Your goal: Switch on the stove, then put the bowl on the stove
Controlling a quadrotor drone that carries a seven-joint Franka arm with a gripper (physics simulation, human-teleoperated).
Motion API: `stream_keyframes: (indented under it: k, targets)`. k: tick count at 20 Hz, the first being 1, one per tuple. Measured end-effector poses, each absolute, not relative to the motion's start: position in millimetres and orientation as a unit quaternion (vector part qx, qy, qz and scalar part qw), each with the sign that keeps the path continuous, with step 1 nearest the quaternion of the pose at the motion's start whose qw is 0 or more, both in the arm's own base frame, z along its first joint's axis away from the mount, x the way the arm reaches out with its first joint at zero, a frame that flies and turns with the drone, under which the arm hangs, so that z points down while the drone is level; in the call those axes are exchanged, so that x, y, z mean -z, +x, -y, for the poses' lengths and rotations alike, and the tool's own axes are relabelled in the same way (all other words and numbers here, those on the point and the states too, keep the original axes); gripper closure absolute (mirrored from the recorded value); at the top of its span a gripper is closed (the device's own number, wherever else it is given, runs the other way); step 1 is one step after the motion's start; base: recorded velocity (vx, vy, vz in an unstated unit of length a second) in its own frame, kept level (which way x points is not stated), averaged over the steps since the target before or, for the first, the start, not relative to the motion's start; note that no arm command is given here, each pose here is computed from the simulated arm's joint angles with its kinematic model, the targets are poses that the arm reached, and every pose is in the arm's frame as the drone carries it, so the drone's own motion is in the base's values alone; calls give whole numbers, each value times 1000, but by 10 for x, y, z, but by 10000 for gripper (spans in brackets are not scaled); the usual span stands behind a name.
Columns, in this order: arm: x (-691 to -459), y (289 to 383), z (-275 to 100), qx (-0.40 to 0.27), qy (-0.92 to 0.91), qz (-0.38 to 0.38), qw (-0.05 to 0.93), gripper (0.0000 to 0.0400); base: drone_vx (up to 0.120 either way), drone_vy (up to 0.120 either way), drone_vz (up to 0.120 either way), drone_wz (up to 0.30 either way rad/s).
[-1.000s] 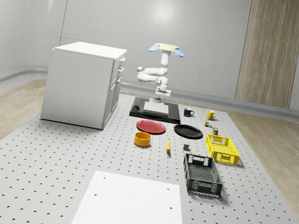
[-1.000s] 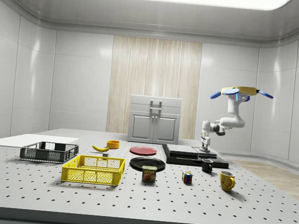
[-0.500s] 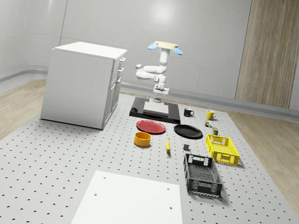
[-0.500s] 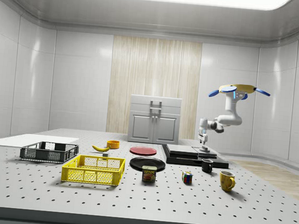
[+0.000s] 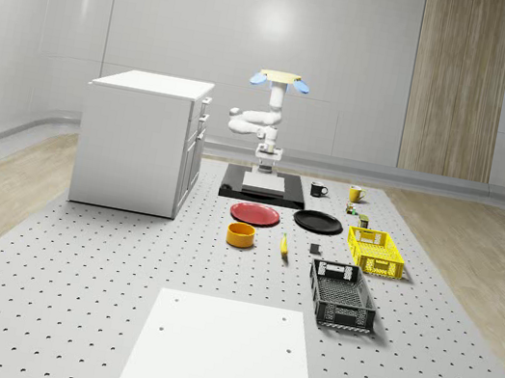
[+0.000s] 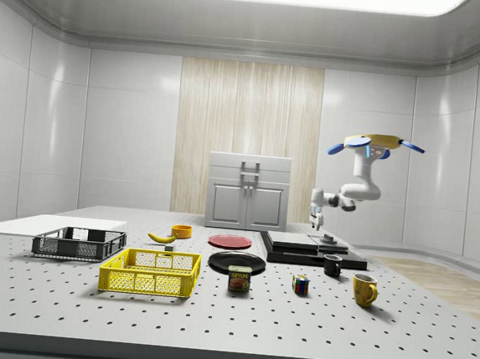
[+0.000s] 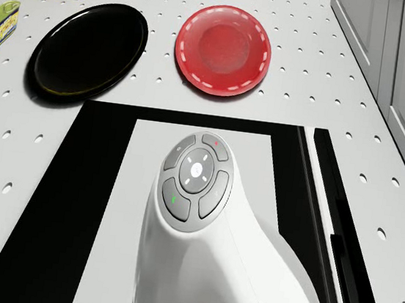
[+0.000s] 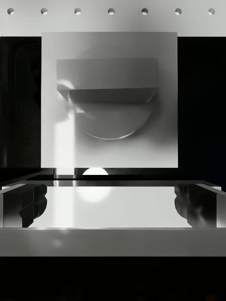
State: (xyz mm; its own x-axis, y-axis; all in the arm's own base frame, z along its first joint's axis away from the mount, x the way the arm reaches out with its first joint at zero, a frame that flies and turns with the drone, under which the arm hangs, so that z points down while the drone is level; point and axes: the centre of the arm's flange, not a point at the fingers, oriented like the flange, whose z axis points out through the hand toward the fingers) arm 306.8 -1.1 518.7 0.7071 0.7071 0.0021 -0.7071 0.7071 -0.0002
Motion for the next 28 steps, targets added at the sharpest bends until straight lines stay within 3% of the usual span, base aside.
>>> stream_keyframes:
  k: [4, 28]
  targets:
    - [-5187, 3068, -8, -383, 0, 1, 924, 0, 60, 0, 0, 0]
    - [-5187, 3068, -20, -383, 0, 1, 924, 0, 120, 0, 0, 0]
